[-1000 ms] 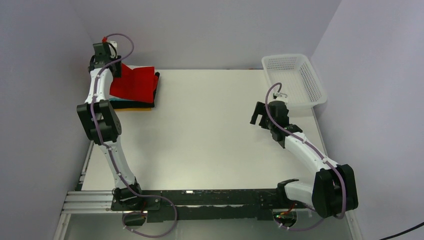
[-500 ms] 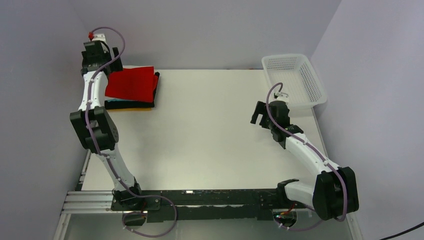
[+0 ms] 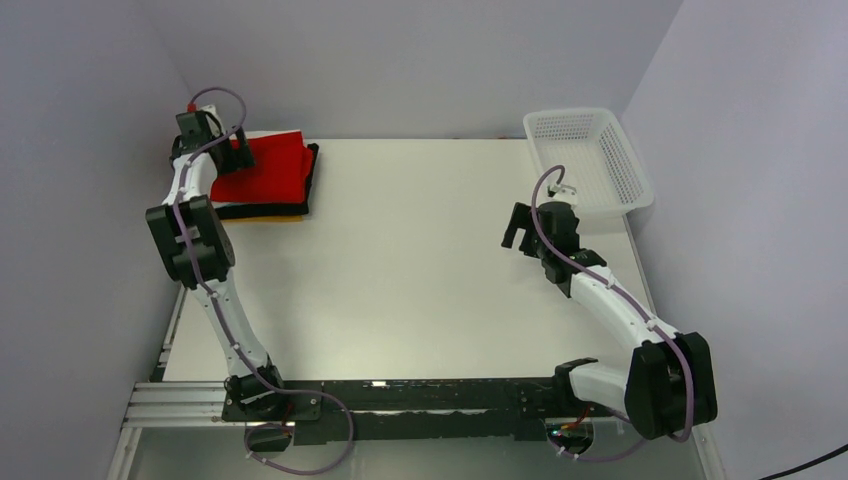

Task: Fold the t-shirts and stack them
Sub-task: Reset both arms

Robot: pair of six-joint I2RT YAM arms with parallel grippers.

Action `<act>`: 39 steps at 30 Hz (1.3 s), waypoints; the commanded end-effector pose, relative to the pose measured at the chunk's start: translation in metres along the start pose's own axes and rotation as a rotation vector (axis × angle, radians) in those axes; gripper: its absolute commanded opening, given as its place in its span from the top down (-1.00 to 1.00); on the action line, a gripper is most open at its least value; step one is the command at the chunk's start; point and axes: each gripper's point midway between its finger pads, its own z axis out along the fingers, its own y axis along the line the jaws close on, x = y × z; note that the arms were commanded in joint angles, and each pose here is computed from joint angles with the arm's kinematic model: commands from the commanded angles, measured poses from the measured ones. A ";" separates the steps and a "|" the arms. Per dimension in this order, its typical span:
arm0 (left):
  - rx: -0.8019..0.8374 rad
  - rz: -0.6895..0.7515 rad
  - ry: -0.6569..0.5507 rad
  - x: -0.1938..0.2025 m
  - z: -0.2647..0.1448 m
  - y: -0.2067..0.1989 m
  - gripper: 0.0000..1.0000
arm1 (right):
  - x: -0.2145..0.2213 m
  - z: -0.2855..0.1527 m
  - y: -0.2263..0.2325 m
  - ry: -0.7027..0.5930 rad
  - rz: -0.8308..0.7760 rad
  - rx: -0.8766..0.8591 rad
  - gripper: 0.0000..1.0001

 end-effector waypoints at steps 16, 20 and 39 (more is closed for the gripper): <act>0.206 -0.084 -0.121 -0.055 -0.066 -0.027 -0.99 | -0.019 -0.004 0.004 -0.056 0.000 -0.007 -1.00; 0.177 -0.046 -0.230 -0.089 -0.124 -0.058 -0.99 | -0.024 -0.012 0.001 -0.097 0.018 -0.006 -1.00; 0.301 -0.145 -0.325 0.144 -0.270 -0.132 -0.99 | -0.039 -0.041 0.004 -0.272 0.126 -0.093 -1.00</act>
